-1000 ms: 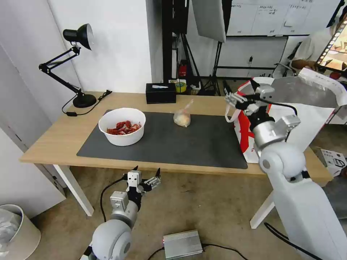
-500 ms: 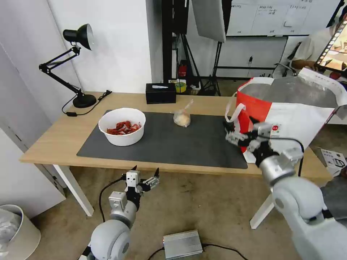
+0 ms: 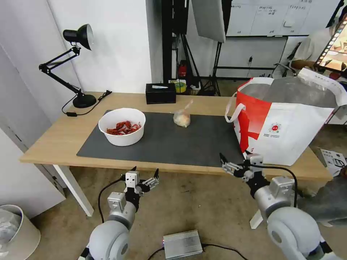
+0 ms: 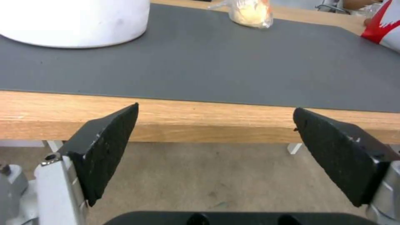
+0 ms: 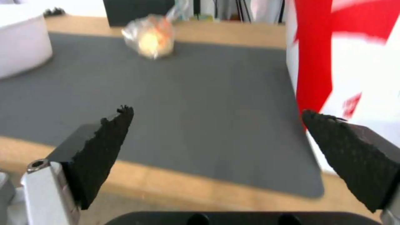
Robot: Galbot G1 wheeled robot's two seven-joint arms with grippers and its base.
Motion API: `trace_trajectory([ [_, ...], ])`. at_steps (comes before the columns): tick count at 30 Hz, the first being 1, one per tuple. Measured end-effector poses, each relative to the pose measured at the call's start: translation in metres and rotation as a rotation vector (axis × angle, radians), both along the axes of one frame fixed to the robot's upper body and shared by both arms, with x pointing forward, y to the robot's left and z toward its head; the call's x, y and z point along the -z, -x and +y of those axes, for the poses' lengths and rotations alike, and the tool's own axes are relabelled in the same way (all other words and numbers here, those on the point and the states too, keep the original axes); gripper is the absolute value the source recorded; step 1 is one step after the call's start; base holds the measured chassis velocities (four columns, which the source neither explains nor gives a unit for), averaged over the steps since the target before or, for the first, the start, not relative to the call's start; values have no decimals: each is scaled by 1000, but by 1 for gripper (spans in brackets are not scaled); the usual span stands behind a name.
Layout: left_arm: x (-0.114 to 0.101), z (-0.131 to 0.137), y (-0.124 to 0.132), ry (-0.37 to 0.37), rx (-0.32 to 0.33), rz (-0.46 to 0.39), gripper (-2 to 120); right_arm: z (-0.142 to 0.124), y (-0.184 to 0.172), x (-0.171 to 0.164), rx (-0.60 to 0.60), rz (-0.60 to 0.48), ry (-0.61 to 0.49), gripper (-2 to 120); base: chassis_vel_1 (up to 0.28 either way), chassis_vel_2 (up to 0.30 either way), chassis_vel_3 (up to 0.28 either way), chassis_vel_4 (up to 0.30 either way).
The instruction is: Pick up the trash from the table and place it into the takeout bag.
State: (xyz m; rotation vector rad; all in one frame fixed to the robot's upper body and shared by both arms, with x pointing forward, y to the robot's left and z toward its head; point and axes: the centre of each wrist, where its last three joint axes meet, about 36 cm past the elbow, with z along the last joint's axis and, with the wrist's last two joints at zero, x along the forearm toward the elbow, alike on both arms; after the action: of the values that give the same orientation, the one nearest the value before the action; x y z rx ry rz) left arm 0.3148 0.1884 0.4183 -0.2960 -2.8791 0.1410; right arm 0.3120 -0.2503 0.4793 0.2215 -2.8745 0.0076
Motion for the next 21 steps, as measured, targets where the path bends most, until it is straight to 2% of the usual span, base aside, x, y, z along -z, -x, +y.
trace_trajectory([
  [8,1,0,-2,-1,-1,-2,100,6,7,4,35,77,-36,100,0,0,0,0],
  [21,1,1,-2,-3,-3,-4,100,8,8,4,55,146,-41,100,0,0,0,0],
])
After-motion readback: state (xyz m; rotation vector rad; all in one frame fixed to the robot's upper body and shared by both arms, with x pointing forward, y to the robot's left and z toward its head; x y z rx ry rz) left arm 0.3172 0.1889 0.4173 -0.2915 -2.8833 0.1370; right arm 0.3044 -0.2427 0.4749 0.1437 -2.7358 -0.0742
